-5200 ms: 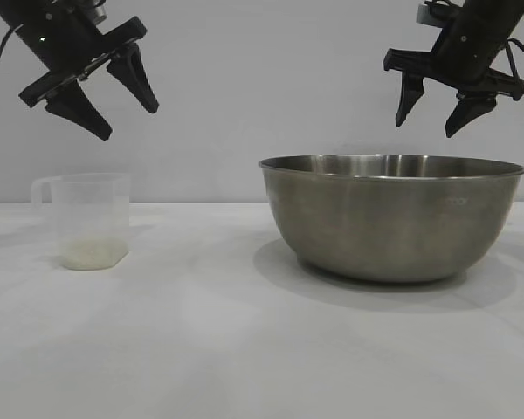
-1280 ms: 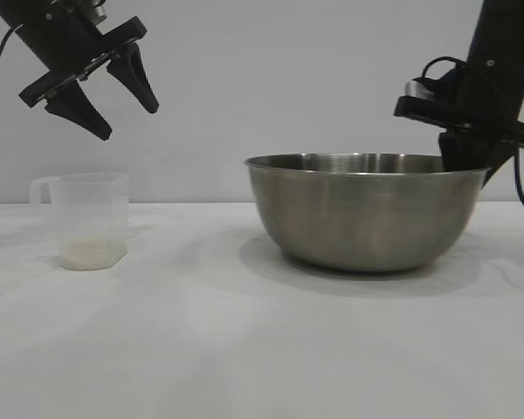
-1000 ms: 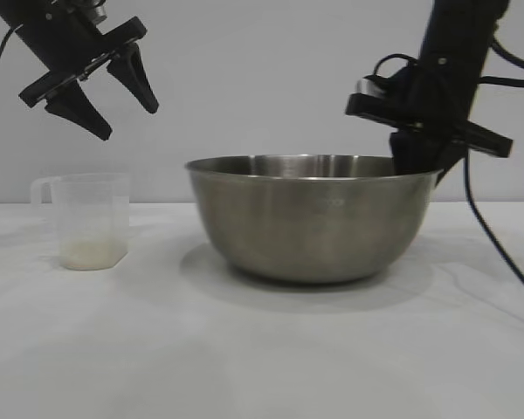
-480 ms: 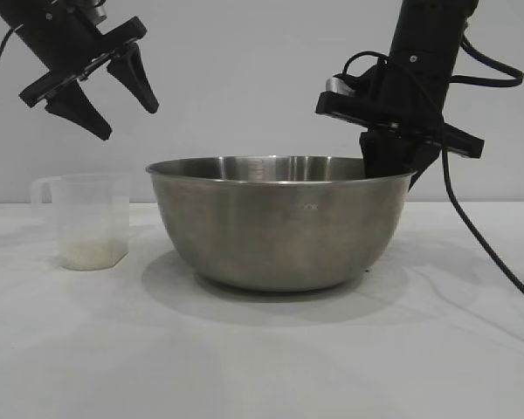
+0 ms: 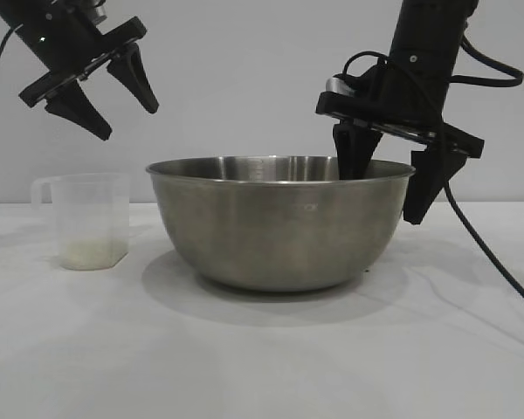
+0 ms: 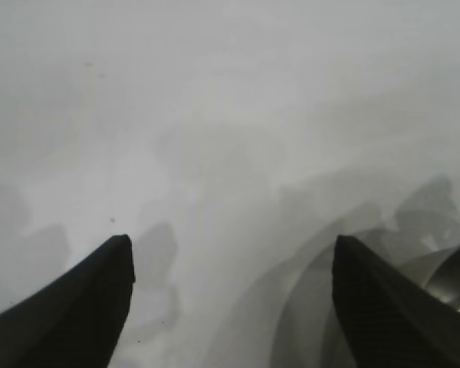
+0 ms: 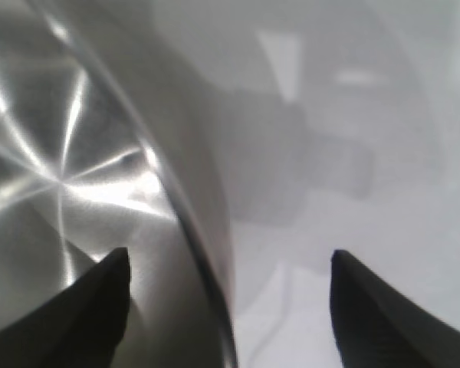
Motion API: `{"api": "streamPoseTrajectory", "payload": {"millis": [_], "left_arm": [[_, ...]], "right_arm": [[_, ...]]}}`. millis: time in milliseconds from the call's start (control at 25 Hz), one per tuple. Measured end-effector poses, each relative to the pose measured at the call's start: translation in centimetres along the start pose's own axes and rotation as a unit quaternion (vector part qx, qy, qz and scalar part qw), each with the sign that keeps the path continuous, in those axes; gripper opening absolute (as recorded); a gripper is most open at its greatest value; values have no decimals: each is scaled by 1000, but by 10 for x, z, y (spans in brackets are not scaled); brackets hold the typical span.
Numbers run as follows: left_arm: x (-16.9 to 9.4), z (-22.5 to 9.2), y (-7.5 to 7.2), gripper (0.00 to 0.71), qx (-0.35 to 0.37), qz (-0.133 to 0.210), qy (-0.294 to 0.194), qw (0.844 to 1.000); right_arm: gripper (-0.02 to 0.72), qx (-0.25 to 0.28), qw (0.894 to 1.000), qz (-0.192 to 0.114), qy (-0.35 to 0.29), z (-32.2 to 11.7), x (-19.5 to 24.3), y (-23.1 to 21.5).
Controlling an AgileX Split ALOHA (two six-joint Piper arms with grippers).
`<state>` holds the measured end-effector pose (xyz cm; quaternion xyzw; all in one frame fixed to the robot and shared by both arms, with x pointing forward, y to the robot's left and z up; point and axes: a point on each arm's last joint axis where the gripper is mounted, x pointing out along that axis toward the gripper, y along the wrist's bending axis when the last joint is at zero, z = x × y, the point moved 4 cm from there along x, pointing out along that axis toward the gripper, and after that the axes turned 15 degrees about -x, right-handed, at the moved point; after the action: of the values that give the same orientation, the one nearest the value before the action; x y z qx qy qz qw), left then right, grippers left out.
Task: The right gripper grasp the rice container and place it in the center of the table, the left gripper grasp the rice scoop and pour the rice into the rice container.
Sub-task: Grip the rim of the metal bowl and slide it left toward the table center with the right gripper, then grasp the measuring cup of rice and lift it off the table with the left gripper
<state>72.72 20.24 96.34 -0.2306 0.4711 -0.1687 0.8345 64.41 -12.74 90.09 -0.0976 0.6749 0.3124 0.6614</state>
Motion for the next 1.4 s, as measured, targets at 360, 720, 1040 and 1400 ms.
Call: {"api": "streamPoseTrajectory", "payload": {"millis": [360, 720, 1040, 1400], "left_arm": [[0, 0, 0, 505, 0, 0, 0, 1000], [0, 0, 0, 505, 0, 0, 0, 1000], [0, 0, 0, 505, 0, 0, 0, 1000], [0, 0, 0, 505, 0, 0, 0, 1000]], "right_arm": [[457, -22, 998, -37, -45, -2, -50, 11], [457, -42, 985, -136, -95, -22, -127, 17], [479, 20, 976, -170, -138, -51, -177, -21], [479, 95, 975, -168, -112, -123, -181, -43]]}}
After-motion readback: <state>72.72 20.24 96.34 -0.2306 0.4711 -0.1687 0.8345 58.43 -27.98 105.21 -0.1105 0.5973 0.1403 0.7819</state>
